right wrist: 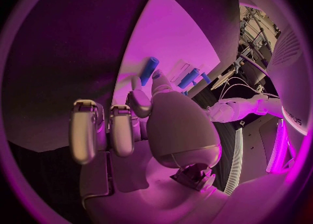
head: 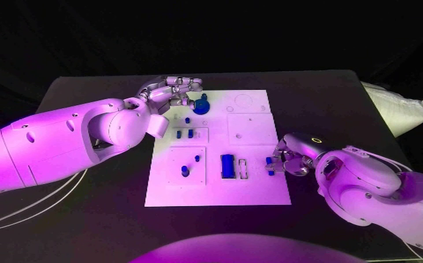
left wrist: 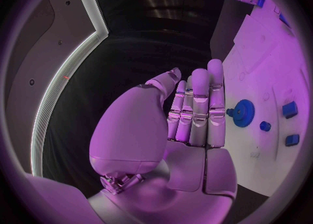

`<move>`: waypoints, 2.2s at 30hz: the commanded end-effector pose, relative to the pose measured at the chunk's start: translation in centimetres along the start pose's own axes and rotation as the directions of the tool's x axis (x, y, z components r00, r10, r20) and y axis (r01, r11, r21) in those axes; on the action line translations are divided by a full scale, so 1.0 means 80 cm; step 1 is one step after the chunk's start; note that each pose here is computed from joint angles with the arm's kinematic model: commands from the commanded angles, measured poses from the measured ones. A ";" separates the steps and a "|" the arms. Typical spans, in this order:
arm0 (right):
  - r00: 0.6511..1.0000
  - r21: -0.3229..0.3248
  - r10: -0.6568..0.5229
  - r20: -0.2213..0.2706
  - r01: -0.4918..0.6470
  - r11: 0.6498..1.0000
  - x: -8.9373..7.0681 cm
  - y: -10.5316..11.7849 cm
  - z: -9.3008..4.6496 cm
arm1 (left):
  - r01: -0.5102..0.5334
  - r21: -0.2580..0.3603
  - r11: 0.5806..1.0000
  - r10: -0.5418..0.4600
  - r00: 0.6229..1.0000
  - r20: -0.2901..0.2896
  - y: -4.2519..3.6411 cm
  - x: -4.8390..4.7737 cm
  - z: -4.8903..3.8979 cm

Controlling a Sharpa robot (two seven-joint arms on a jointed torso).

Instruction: Assemble the parts on the task board

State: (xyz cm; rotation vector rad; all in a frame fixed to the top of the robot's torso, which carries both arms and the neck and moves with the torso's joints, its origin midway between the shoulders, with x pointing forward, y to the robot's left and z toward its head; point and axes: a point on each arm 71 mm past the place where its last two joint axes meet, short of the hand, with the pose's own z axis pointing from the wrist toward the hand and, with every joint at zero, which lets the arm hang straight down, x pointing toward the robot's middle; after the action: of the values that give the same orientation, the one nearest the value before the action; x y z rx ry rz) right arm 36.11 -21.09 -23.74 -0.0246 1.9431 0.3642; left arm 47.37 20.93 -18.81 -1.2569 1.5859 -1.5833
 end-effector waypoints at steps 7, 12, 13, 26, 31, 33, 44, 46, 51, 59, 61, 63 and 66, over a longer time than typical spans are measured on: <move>0.982 -0.024 -0.169 -0.082 0.167 0.986 0.022 0.007 0.008 | 0.003 0.003 1.000 -0.003 1.000 -0.024 -0.0004 0.003 0.000; 0.965 -0.046 -0.239 -0.106 0.235 0.971 0.031 0.013 0.008 | 0.003 0.001 1.000 -0.003 1.000 -0.025 -0.0002 0.003 0.000; 0.961 -0.050 -0.253 -0.108 0.249 0.967 0.032 0.014 0.007 | 0.003 0.000 1.000 -0.003 1.000 -0.025 -0.0001 0.003 0.000; 0.952 -0.070 -0.288 -0.103 0.282 0.957 0.035 0.020 0.005 | 0.000 -0.004 1.000 0.000 0.999 -0.032 0.0006 0.003 0.000; 0.956 -0.068 -0.277 -0.100 0.271 0.960 0.035 0.020 0.005 | -0.001 -0.005 1.000 0.001 0.999 -0.034 0.0008 0.004 0.000; 0.962 -0.065 -0.260 -0.088 0.255 0.965 0.034 0.020 0.005 | -0.001 -0.005 1.000 0.001 0.999 -0.035 0.0009 0.004 0.000; 0.993 -0.017 0.119 -0.019 -0.119 0.993 0.021 0.026 -0.003 | -0.001 -0.007 1.000 0.001 0.999 -0.036 0.0017 0.005 0.000; 0.982 -0.004 0.189 -0.017 -0.189 0.982 0.018 0.027 -0.005 | -0.001 -0.007 1.000 0.001 0.999 -0.036 0.0019 0.005 0.000; 0.952 0.020 0.306 -0.020 -0.305 0.952 0.013 0.031 -0.006 | -0.001 -0.007 1.000 0.000 0.999 -0.037 0.0023 0.005 0.001; 0.925 0.038 0.376 -0.049 -0.374 0.926 0.016 0.039 -0.004 | 0.000 -0.008 1.000 0.000 0.999 -0.039 0.0026 0.006 0.001; 0.923 0.039 0.382 -0.055 -0.380 0.924 0.017 0.041 -0.003 | 0.000 -0.008 1.000 0.000 0.999 -0.040 0.0026 0.006 0.001; 0.921 0.038 0.383 -0.064 -0.382 0.924 0.018 0.043 -0.001 | 0.000 -0.008 1.000 0.000 0.999 -0.040 0.0027 0.006 0.000; 0.922 0.038 0.379 -0.078 -0.377 0.926 0.020 0.045 0.001 | 0.000 -0.009 1.000 0.000 0.999 -0.040 0.0027 0.007 0.000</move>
State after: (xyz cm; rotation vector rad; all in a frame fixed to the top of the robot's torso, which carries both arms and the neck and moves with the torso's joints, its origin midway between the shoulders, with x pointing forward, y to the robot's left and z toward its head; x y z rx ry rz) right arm 34.91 -17.41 -24.13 0.3277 2.0103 0.6012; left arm 47.25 20.71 -19.01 -1.2518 1.6101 -1.5886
